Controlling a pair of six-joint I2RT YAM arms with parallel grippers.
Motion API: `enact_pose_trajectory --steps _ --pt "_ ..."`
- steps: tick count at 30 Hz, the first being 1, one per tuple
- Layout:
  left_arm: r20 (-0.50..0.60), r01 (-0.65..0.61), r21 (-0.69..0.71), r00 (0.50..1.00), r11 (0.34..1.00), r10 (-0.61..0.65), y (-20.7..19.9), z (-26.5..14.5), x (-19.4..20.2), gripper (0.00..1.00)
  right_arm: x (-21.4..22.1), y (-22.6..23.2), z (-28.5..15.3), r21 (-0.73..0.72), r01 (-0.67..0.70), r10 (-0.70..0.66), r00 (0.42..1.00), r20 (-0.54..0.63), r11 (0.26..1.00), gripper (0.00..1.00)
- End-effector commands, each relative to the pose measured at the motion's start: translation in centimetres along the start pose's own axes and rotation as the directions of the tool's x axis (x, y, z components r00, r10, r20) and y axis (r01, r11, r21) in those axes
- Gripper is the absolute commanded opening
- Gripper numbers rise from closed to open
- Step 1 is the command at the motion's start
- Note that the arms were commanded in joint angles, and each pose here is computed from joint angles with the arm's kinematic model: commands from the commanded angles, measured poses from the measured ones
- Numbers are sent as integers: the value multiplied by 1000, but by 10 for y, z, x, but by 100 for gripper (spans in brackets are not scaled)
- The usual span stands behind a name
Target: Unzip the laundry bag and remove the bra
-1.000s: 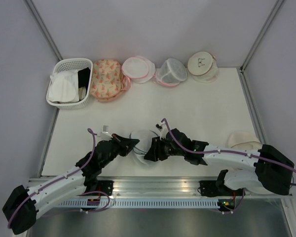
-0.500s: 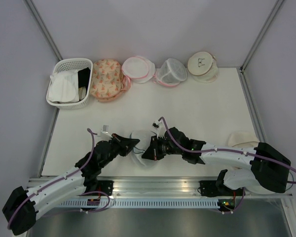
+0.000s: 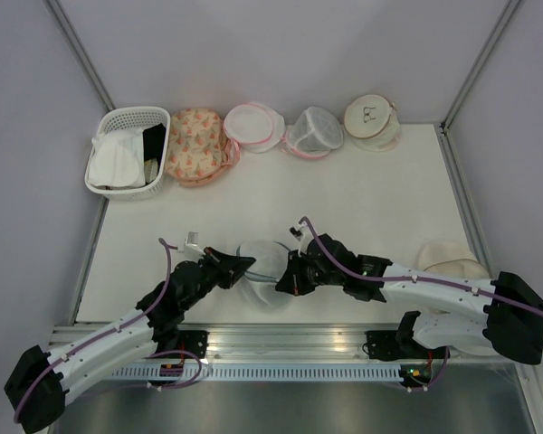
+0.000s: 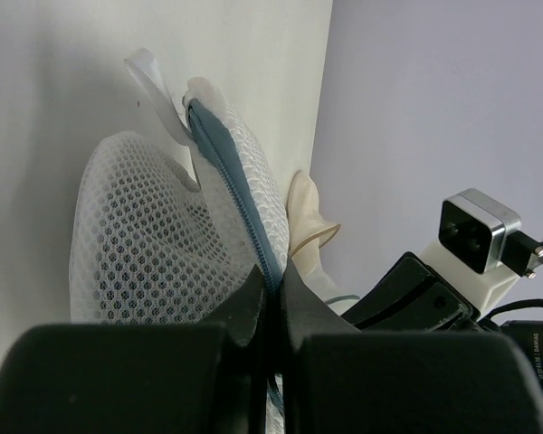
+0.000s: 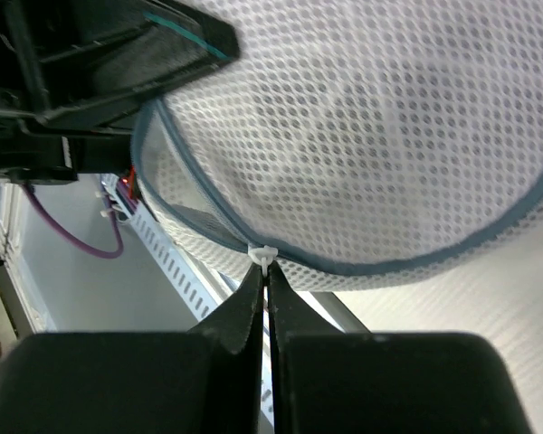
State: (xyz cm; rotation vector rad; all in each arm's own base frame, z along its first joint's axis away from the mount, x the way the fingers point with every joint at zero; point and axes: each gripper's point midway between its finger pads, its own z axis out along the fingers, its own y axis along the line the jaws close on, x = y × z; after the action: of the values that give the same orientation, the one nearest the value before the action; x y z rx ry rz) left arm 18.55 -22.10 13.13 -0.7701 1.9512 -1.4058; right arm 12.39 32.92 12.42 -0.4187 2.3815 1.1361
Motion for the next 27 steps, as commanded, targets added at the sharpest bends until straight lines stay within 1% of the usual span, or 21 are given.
enact_pose_trajectory --steps 1,4,7,8,9,14,15,19,20,23,24,25,26,27 --pt "5 -19 -2 1000 1000 19 2 0 -1 2 8 -21 -5 114 24 -19 999 -43 993 1" --pt "12 -32 14 999 999 32 -5 1 -2 2 20 -35 1 162 30 -16 996 -85 986 0" --pt "23 -60 32 998 998 59 -13 1 -5 2 28 -57 3 265 34 -5 994 -109 964 0" --pt "25 -63 36 998 997 62 -15 1 -6 2 24 -69 4 329 33 -5 996 -87 944 1" --pt "32 -68 42 997 997 67 -17 1 -8 2 27 -78 1 374 38 -1 995 -98 927 0" --pt "35 -83 50 996 995 82 -21 0 -11 2 14 -97 -8 497 40 -19 999 -48 867 0" --pt "35 -91 52 995 994 89 -22 1 -12 2 11 -105 -13 540 41 -27 999 -35 841 0" --pt "-2 -129 85 992 988 129 -30 5 -7 2 -4 -106 -20 573 43 -60 998 10 818 1" --pt "-32 -143 90 989 986 147 -31 7 -3 2 -8 -103 -21 571 38 -63 998 23 820 0" --pt "-121 -233 147 960 961 251 -49 18 11 2 -16 -98 -24 562 46 -82 996 39 826 0" --pt "-145 -293 155 938 944 315 -58 30 14 2 -18 -95 -25 557 47 -87 995 46 829 0" --pt "-189 -320 180 917 930 352 -65 33 20 2 -21 -94 -27 556 49 -94 994 54 830 0" --pt "-183 -342 229 904 911 386 -92 40 18 2 -27 -88 -30 544 44 -99 993 71 838 1" --pt "-218 -386 201 878 901 425 -81 54 21 2 -30 -86 -32 542 45 -106 991 80 839 0"
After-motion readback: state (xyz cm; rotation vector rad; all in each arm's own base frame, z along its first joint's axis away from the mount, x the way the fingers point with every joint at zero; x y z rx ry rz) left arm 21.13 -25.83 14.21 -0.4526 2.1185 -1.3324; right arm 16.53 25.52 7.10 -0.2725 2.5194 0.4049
